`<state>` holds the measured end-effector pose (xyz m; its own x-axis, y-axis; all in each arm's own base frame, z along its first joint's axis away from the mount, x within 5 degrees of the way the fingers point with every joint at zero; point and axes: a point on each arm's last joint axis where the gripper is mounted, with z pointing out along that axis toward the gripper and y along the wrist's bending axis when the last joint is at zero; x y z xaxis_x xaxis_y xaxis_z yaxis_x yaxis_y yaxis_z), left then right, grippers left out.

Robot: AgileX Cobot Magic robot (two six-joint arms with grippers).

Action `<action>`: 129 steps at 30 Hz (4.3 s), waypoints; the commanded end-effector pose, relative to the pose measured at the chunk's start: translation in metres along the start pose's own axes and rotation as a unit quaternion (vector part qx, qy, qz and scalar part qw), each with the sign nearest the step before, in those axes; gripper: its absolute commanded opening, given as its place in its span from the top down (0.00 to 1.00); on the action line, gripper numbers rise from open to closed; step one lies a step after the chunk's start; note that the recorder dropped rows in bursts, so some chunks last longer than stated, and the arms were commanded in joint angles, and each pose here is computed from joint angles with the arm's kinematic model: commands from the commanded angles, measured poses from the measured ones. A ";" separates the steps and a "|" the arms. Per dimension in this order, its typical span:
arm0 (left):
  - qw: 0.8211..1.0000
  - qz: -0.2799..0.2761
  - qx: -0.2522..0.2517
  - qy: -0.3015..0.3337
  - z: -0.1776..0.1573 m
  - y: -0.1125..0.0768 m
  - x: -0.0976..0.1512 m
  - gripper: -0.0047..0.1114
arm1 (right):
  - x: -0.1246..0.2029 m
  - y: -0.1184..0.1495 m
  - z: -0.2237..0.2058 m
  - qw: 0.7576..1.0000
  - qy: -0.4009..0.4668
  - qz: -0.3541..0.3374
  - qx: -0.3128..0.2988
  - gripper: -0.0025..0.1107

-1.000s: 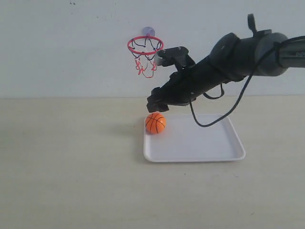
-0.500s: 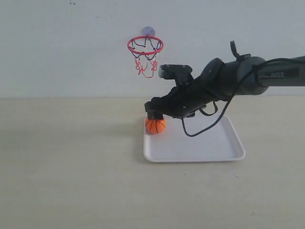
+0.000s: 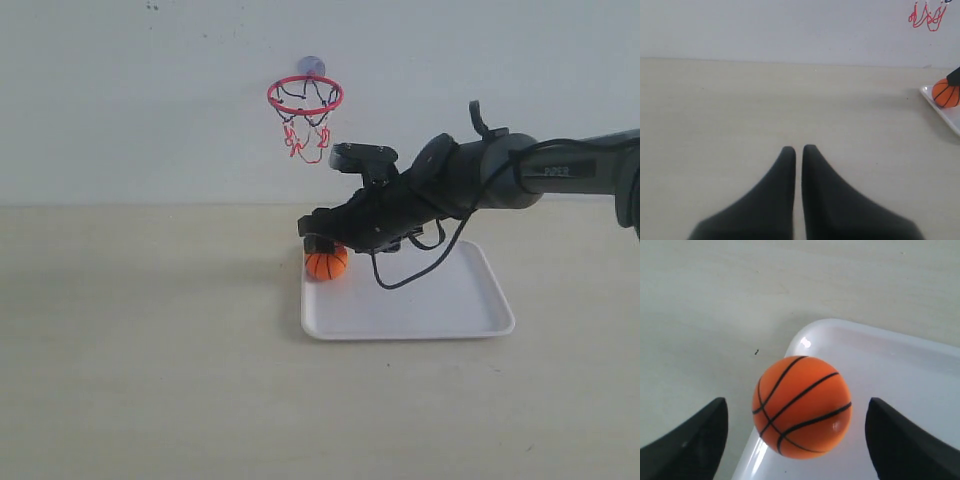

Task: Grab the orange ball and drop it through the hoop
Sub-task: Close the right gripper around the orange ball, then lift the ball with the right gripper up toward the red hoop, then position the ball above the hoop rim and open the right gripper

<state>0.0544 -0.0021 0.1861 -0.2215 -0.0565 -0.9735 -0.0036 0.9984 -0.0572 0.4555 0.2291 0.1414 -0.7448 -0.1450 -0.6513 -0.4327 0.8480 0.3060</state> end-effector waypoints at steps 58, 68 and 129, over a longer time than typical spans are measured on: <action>1.000 -0.007 0.000 -0.004 0.000 0.000 0.000 0.92 | -0.051 -0.032 -0.076 1.000 -0.003 -0.026 0.011 0.98; 1.000 -0.007 0.000 -0.004 0.000 0.000 0.000 0.92 | -0.056 -0.089 -0.119 1.000 0.008 0.003 0.023 0.98; 1.000 -0.007 0.000 -0.004 0.000 0.000 0.000 0.92 | -0.141 -0.015 -0.055 0.891 -0.372 -0.231 -0.119 0.98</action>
<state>0.0544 -0.0021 0.1861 -0.2215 -0.0565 -0.9735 -0.0036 0.9984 -0.0572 0.5388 0.2100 0.2606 0.0371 -0.0080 -0.9993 -0.7749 0.6312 -0.0338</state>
